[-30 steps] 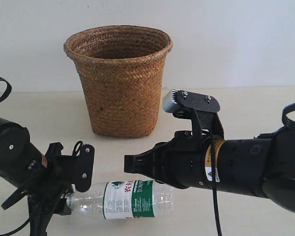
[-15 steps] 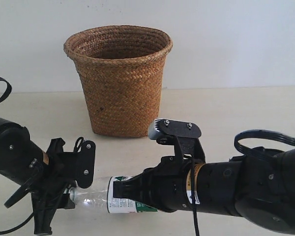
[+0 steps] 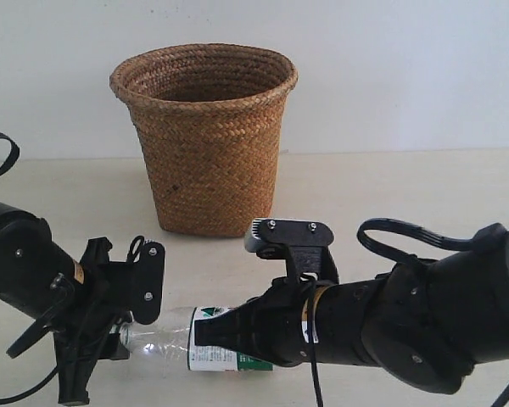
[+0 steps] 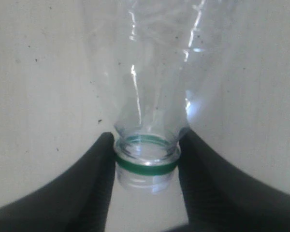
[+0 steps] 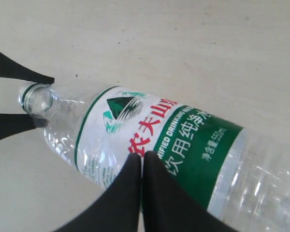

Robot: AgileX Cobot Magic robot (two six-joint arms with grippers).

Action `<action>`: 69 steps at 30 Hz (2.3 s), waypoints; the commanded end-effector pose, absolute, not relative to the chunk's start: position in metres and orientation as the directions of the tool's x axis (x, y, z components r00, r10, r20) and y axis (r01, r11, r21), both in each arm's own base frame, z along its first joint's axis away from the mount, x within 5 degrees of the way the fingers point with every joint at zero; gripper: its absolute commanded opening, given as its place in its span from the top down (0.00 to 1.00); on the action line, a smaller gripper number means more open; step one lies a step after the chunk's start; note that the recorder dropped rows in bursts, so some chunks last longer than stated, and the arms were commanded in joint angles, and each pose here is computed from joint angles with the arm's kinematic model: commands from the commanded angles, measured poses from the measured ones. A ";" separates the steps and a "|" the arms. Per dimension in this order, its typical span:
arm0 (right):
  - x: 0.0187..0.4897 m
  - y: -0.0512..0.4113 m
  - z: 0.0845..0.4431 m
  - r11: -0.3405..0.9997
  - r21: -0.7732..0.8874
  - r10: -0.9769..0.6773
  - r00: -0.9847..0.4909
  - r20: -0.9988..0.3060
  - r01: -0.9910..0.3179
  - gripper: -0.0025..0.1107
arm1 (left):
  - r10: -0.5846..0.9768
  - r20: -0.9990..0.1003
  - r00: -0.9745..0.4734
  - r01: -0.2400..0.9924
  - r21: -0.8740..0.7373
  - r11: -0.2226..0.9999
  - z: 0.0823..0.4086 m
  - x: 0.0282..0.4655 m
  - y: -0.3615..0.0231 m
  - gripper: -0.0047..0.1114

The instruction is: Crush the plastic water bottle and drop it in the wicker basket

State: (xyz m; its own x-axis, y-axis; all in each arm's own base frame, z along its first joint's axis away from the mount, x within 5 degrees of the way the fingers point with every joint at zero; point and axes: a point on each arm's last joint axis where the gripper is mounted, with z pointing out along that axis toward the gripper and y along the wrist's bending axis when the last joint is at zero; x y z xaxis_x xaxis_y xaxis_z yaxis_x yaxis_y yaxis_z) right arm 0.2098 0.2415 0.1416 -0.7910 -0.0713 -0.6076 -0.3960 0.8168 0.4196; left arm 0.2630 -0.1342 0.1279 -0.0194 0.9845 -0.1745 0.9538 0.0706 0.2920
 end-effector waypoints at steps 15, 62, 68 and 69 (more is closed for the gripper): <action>0.208 0.237 0.110 0.875 0.347 -0.132 -0.856 -0.500 -0.337 0.98 | 0.983 -0.181 -0.029 0.956 0.284 0.080 0.128 0.262 -0.137 0.92; 0.213 0.234 0.093 0.957 0.126 -0.222 -0.940 -0.260 -0.261 0.98 | 0.982 -0.186 -0.027 0.953 0.293 0.082 0.129 0.263 -0.137 0.92; 0.212 0.234 0.092 0.958 0.119 -0.224 -0.941 -0.252 -0.260 0.98 | 0.982 -0.185 -0.028 0.953 0.291 0.081 0.129 0.263 -0.137 0.92; 0.212 0.233 0.092 0.959 0.117 -0.225 -0.942 -0.250 -0.260 0.98 | 0.983 -0.184 -0.028 0.954 0.289 0.081 0.129 0.262 -0.137 0.92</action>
